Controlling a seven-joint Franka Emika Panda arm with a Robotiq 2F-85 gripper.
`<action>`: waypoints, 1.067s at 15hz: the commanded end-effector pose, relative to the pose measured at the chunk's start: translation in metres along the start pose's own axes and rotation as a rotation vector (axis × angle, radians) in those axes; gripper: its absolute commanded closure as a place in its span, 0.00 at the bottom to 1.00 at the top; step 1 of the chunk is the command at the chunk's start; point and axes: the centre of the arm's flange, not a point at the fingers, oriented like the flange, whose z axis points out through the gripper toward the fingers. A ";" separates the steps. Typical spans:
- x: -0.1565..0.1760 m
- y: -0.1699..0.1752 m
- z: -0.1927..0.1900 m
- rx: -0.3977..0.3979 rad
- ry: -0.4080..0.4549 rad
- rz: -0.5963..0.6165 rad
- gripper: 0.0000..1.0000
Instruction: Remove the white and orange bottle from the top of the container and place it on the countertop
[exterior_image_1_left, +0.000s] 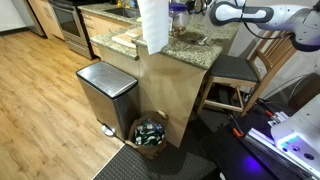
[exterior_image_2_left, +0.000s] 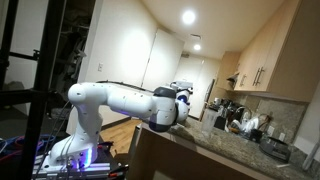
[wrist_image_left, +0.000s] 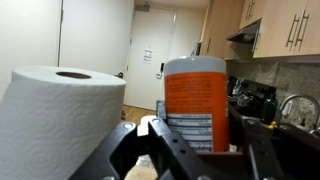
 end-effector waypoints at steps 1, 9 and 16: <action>0.010 0.001 0.007 -0.016 -0.047 0.151 0.75; -0.001 0.002 0.012 0.011 0.007 0.214 0.50; 0.017 -0.003 0.013 0.050 0.017 0.213 0.75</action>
